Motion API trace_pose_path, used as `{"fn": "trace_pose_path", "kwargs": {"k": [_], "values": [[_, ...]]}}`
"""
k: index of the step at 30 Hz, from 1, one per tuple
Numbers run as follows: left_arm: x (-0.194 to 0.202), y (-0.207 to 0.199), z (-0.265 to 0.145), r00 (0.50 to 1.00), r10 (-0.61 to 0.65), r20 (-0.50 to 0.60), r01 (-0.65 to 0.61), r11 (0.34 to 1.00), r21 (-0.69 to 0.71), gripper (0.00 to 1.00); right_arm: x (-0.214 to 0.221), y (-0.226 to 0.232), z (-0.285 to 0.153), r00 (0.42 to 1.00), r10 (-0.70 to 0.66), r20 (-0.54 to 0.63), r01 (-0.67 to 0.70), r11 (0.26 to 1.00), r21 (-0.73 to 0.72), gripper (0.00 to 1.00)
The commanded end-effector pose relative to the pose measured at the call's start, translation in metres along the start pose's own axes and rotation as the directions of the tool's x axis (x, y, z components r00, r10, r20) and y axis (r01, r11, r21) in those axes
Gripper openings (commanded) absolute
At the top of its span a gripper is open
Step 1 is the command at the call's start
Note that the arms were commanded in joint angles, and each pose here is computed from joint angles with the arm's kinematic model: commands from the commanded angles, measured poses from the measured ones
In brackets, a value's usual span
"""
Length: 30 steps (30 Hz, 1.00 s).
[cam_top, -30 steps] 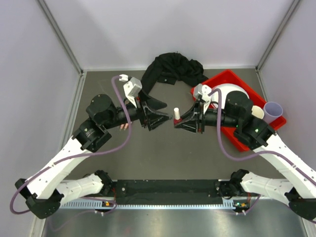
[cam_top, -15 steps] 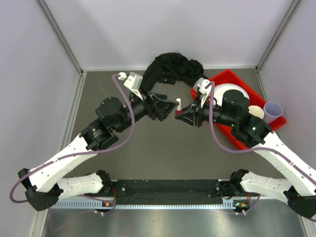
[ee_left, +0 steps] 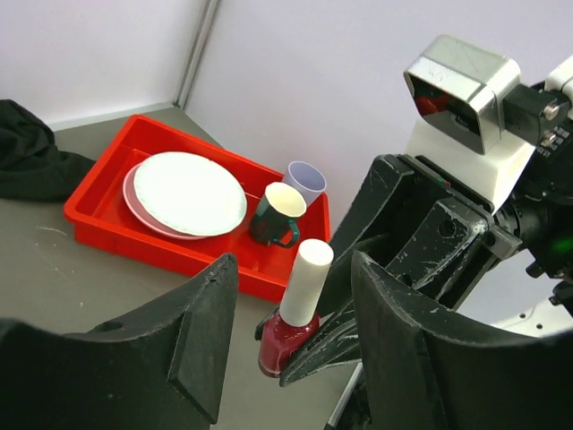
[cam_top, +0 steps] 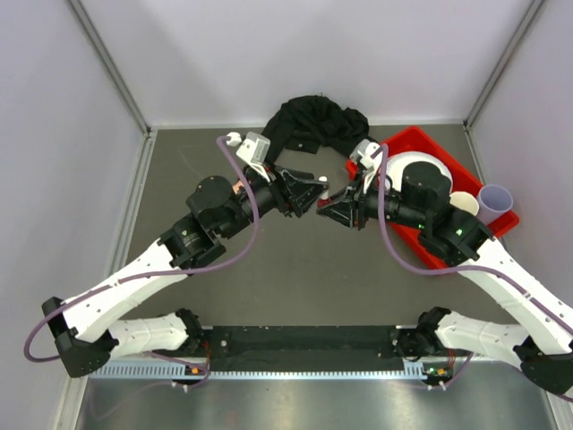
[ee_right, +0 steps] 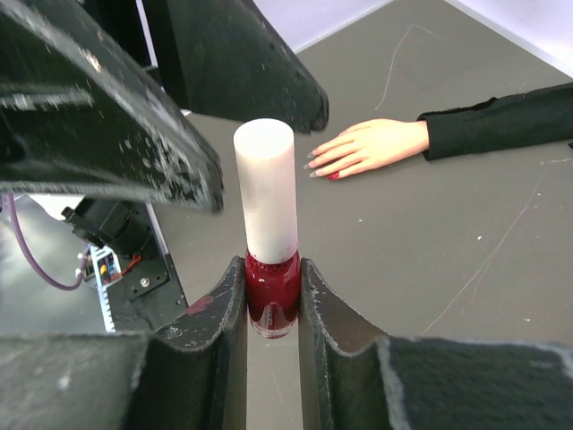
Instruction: Paint the nails
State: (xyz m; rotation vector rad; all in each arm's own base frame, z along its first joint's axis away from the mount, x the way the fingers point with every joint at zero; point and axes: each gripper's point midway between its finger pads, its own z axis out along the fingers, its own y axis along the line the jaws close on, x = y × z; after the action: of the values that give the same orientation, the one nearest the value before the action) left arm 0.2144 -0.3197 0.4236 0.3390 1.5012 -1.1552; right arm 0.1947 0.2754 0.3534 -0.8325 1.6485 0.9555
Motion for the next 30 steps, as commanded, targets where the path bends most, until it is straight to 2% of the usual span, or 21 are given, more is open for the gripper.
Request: {"fn": "trace_pose_path", "kwargs": {"k": [1, 5, 9, 13, 17, 20, 22, 24, 25, 26, 27, 28, 30], "values": [[-0.008, -0.018, 0.004, 1.0, 0.012, 0.027, -0.014, 0.996, 0.089, 0.57, -0.036, 0.006, -0.009, 0.995, -0.028, 0.096, 0.028, 1.0, -0.001, 0.0], [-0.002, -0.018, 0.004, 1.0, 0.015, 0.01, -0.016, 0.995, 0.096, 0.52, -0.038, 0.007, -0.01, 0.995, -0.028, 0.1, 0.029, 1.0, -0.006, 0.0], [0.007, -0.024, 0.005, 0.999, 0.028, -0.025, -0.024, 0.989, 0.146, 0.36, -0.038, 0.011, -0.011, 0.994, -0.029, 0.105, 0.032, 0.999, -0.027, 0.0], [0.018, -0.041, 0.002, 0.996, 0.056, -0.07, -0.036, 0.965, 0.259, 0.13, -0.042, 0.02, -0.015, 0.991, -0.04, 0.129, 0.049, 0.997, -0.065, 0.0], [0.03, -0.057, -0.007, 0.99, 0.093, -0.108, -0.046, 0.925, 0.376, 0.0, -0.046, 0.029, -0.021, 0.987, -0.051, 0.15, 0.067, 0.992, -0.108, 0.0], [0.041, -0.069, -0.019, 0.984, 0.126, -0.128, -0.051, 0.881, 0.471, 0.0, -0.051, 0.039, -0.028, 0.983, -0.051, 0.178, 0.078, 0.986, -0.146, 0.0], [0.048, -0.088, -0.037, 0.976, 0.158, -0.149, -0.04, 0.806, 0.59, 0.0, -0.053, 0.05, -0.034, 0.98, -0.054, 0.193, 0.092, 0.977, -0.192, 0.0], [0.054, -0.101, -0.054, 0.974, 0.193, -0.122, -0.055, 0.717, 0.695, 0.0, -0.057, 0.06, -0.039, 0.976, -0.05, 0.213, 0.103, 0.965, -0.243, 0.0], [0.064, -0.11, -0.072, 0.963, 0.229, -0.141, -0.037, 0.63, 0.775, 0.0, -0.058, 0.072, -0.045, 0.973, -0.056, 0.225, 0.124, 0.946, -0.299, 0.0], [0.073, -0.109, -0.079, 0.959, 0.234, -0.16, -0.015, 0.604, 0.797, 0.0, -0.06, 0.079, -0.048, 0.972, -0.047, 0.232, 0.125, 0.935, -0.333, 0.0], [0.072, -0.115, -0.087, 0.96, 0.251, -0.128, -0.031, 0.544, 0.838, 0.0, -0.062, 0.085, -0.051, 0.967, -0.052, 0.25, 0.143, 0.922, -0.36, 0.0], [0.077, -0.118, -0.097, 0.952, 0.272, -0.141, -0.011, 0.49, 0.871, 0.0, -0.062, 0.094, -0.056, 0.965, -0.055, 0.256, 0.159, 0.899, -0.407, 0.0], [0.077, -0.118, -0.102, 0.949, 0.265, -0.169, 0.028, 0.465, 0.885, 0.0, -0.065, 0.102, -0.062, 0.96, -0.052, 0.276, 0.174, 0.882, -0.438, 0.0]]}}
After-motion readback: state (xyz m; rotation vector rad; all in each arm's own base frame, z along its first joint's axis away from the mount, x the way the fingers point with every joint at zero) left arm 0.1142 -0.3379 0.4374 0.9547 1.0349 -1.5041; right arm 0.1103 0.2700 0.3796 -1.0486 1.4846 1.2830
